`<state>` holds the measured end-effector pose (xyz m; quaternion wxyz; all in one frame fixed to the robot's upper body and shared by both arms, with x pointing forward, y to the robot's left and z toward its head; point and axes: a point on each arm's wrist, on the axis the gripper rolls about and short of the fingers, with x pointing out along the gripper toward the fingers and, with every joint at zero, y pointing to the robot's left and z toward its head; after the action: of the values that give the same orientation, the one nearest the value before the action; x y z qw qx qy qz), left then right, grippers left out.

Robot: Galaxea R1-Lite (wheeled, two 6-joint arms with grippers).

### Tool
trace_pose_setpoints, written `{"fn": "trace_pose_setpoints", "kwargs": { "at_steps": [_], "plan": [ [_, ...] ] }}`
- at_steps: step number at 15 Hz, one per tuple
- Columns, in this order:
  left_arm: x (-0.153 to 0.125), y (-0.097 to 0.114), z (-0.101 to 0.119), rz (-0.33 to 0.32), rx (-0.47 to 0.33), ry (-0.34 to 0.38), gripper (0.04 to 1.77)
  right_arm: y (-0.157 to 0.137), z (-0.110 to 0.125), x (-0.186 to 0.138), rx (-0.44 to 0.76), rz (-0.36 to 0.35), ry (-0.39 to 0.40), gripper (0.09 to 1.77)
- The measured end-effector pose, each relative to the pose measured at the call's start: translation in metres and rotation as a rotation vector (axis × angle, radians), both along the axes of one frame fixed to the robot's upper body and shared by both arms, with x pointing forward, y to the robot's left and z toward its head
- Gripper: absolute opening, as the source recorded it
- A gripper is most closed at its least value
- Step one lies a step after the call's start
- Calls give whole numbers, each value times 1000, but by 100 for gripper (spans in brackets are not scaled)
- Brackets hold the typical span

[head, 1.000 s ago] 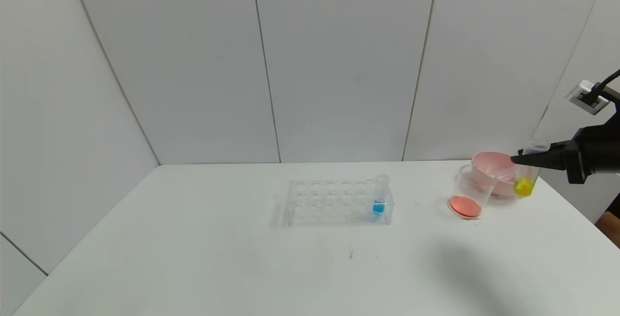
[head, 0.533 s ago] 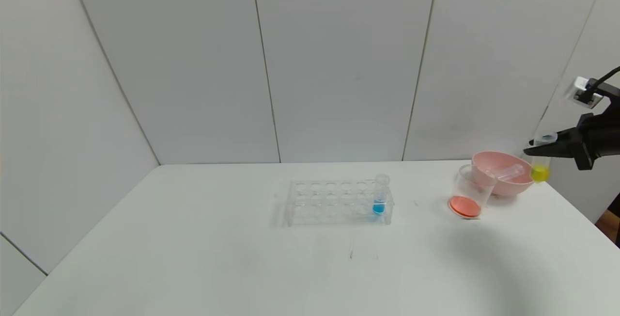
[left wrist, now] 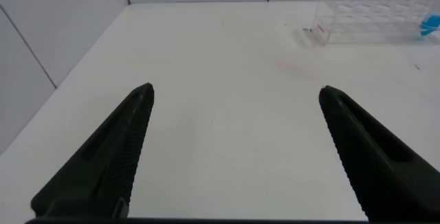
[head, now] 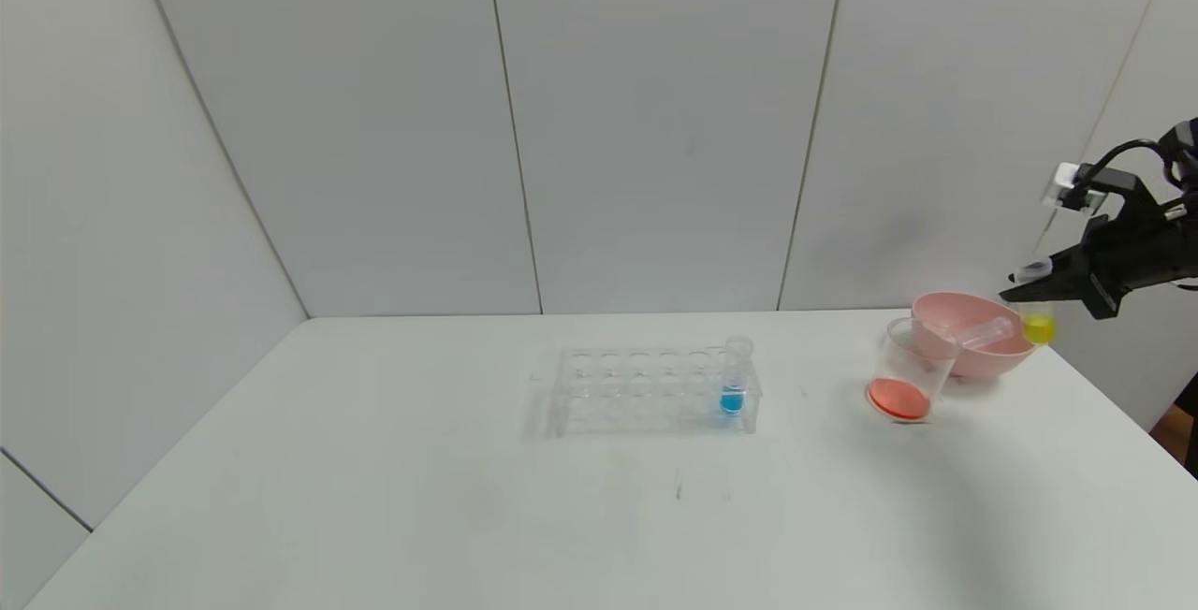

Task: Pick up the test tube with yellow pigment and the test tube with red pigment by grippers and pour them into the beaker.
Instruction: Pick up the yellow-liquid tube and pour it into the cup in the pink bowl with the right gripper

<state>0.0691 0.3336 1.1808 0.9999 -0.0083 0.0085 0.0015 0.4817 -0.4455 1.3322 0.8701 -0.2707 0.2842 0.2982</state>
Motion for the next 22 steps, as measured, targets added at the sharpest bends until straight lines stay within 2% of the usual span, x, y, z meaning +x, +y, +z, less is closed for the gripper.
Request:
{"fn": "trace_pose_setpoints", "kwargs": {
  "at_steps": [8,17,22],
  "plan": [
    [0,0,0,0,0,0,172,25,-18,22,-129,14,31,52],
    [0,0,0,0,0,0,172,35,-18,22,-176,29,51,52],
    [0,0,0,0,0,0,172,36,-15,19,-240,13,54,52]
  ]
}}
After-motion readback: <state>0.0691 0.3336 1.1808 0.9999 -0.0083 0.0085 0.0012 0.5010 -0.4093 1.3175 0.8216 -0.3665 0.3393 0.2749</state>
